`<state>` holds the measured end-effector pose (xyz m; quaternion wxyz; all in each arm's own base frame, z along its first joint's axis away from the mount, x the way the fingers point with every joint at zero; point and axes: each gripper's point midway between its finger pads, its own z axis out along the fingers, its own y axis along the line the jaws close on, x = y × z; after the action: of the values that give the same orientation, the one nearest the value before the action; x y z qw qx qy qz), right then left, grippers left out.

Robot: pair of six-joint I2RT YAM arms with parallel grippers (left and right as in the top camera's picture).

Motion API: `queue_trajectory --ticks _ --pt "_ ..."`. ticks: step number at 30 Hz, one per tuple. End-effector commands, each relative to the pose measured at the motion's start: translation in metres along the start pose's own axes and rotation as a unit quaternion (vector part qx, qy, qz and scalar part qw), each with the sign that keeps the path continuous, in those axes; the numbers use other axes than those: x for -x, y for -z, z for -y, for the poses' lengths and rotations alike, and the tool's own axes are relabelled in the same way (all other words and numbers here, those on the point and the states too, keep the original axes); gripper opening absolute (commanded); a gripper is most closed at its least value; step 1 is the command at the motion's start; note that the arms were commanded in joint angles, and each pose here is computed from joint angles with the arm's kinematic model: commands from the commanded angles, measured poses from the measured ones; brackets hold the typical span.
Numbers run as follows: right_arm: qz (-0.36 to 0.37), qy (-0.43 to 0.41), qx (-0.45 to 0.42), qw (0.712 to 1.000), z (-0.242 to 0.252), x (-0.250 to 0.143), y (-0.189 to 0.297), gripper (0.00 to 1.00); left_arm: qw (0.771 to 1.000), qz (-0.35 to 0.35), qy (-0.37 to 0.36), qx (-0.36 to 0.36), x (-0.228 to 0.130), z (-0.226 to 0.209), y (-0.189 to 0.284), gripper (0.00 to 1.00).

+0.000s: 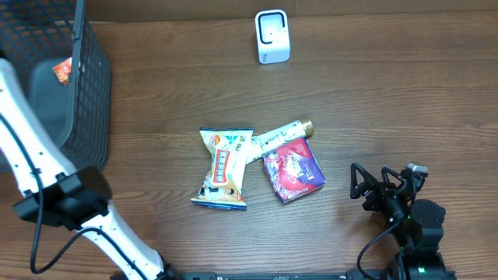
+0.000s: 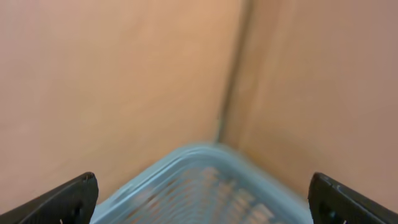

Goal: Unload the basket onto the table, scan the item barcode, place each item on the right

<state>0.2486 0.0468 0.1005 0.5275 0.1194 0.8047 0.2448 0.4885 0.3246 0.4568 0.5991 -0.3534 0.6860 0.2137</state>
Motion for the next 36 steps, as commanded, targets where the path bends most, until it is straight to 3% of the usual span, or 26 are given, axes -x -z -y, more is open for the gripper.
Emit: queue_trajectory --ticks 1,4,15,20,36 --pt "0.003 0.000 -0.007 1.000 0.003 -0.001 -0.001 1.00 0.999 0.033 -0.023 0.027 0.022 -0.018 0.007 1.00" --pt "0.003 0.000 -0.007 1.000 0.003 -0.001 -0.001 1.00 0.995 0.016 -0.044 0.084 0.005 -0.039 -0.002 1.00" --pt "0.003 0.000 -0.007 1.000 0.003 -0.001 -0.001 1.00 0.992 -0.060 -0.061 0.092 -0.062 -0.055 -0.006 1.00" --pt "0.003 0.000 -0.007 1.000 0.003 -0.001 -0.001 1.00 0.990 -0.137 -0.029 0.016 -0.105 -0.032 -0.011 1.00" --pt "0.003 0.000 -0.007 1.000 0.003 -0.001 -0.001 1.00 0.963 -0.266 -0.032 -0.041 -0.250 -0.007 -0.081 1.00"
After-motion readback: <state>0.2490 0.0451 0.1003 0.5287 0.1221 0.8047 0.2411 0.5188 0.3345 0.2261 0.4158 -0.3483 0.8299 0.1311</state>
